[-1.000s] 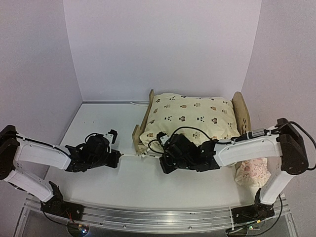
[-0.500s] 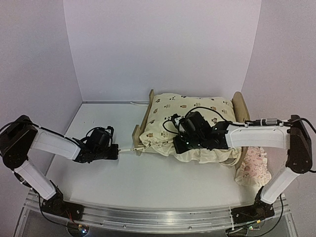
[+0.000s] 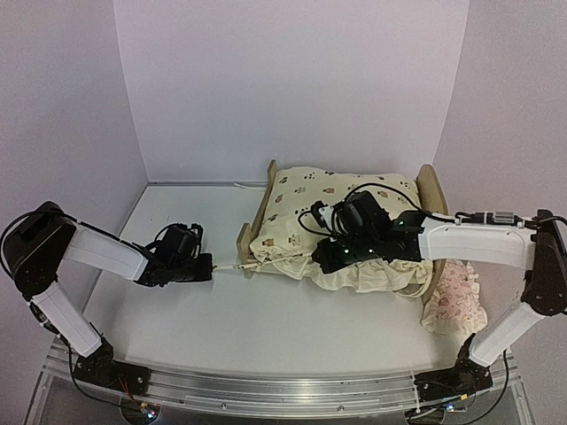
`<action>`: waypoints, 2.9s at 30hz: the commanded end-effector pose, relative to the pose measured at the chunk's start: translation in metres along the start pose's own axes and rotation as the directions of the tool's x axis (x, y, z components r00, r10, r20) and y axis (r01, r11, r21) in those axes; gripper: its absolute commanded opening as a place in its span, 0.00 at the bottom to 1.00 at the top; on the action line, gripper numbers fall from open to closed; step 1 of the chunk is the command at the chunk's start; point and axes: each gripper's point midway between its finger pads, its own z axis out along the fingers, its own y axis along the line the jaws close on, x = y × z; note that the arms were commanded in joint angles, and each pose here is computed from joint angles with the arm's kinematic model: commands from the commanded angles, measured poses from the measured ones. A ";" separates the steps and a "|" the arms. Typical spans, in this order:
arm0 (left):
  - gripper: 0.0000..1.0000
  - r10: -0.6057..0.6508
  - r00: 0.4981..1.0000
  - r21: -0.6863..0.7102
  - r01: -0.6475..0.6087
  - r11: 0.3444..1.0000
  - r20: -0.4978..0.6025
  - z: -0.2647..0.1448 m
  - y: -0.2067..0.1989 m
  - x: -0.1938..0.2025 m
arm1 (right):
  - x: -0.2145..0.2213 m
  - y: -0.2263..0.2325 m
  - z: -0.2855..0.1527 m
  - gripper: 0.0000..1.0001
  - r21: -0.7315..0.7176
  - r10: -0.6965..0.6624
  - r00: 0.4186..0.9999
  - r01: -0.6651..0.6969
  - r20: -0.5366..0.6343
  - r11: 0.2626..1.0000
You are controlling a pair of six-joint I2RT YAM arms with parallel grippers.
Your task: Set up the pet bed
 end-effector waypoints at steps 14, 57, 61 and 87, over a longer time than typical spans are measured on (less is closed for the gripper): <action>0.75 0.112 0.981 -0.049 -0.106 0.993 0.161 -0.081 -0.013 -0.071 | -0.038 -0.011 -0.101 0.90 0.094 0.005 0.989 0.009 -0.146 0.996; 0.04 0.287 0.951 0.050 -0.294 0.955 0.113 -0.063 -0.105 -0.074 | 0.003 -0.188 -0.154 0.00 0.566 0.350 0.928 -0.222 -0.127 0.794; 0.06 0.256 0.958 -0.084 -0.246 0.966 0.133 -0.084 -0.065 -0.075 | -0.013 -0.156 -0.134 0.00 0.537 0.268 0.952 -0.152 -0.145 0.830; 0.99 0.114 0.878 -0.318 0.046 0.947 0.465 -0.209 0.028 -0.157 | -0.027 -0.071 -0.088 0.26 0.482 0.093 0.989 -0.027 -0.113 0.876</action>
